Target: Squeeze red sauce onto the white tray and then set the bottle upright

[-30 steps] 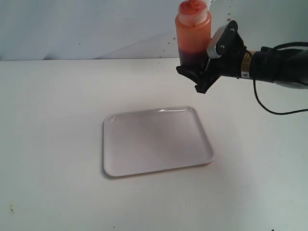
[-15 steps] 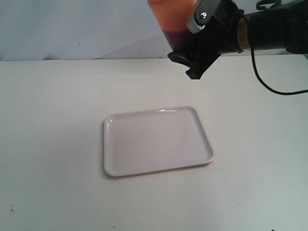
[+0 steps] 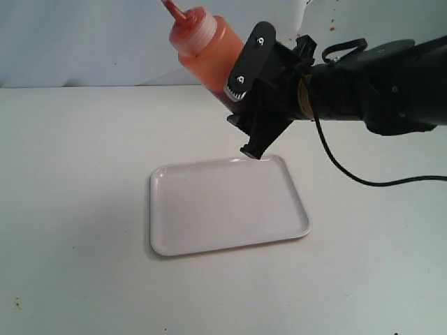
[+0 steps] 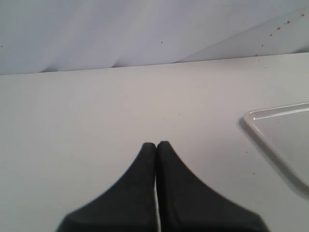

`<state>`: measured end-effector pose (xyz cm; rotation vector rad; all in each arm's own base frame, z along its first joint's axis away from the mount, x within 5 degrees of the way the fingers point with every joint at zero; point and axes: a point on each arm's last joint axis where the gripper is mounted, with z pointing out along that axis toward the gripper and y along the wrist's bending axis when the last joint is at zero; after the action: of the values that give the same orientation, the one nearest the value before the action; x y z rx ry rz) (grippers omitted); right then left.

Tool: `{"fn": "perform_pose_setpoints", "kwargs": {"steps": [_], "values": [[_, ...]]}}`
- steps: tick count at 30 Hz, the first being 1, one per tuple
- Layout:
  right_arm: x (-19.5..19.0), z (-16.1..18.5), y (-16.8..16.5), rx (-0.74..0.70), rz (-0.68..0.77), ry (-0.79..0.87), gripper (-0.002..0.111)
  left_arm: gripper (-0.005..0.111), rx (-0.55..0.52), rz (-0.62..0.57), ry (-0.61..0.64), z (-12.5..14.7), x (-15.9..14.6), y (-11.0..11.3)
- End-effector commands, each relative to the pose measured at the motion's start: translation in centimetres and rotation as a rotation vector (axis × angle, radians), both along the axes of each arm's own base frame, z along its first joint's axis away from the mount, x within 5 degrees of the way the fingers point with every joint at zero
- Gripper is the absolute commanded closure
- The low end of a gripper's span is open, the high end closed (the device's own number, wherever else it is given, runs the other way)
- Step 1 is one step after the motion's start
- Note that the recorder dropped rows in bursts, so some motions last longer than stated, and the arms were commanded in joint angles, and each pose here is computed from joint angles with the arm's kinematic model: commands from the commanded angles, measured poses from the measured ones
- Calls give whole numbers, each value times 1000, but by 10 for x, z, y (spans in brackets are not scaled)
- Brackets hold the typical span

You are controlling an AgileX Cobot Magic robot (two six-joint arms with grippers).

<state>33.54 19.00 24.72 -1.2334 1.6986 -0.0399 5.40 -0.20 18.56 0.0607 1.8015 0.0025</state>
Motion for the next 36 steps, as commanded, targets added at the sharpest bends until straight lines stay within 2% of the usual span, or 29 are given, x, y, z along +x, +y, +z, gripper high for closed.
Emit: {"fn": "perform_pose_setpoints", "kwargs": {"steps": [1, 5, 10, 13, 15, 19, 21, 24, 29, 36], "values": [[-9, 4, -10, -39, -50, -38, 108, 107, -11, -5, -5, -1, 0, -1], [-18, 5, -20, -142, -101, -104, 108, 107, -11, -5, -5, -1, 0, -1], [-39, -1, -25, -355, -112, -201, 108, 107, -11, -5, -5, -1, 0, -1], [-48, 5, -22, -544, -181, -320, 108, 107, -11, -5, -5, -1, 0, -1], [-54, 7, -15, -652, -156, -376, 108, 107, -11, -5, -5, -1, 0, -1], [-60, 11, -10, -789, -124, -440, 108, 107, -11, -5, -5, -1, 0, -1], [-60, 14, -15, -874, -164, -467, 108, 107, -11, -5, -5, -1, 0, -1], [-59, 18, -22, -923, -235, -480, 108, 107, -11, -5, -5, -1, 0, -1], [-59, 18, -22, -1058, -167, -503, 108, 107, -11, -5, -5, -1, 0, -1], [-59, 20, -25, -1163, -142, -517, 108, 107, -11, -5, -5, -1, 0, -1]]}}
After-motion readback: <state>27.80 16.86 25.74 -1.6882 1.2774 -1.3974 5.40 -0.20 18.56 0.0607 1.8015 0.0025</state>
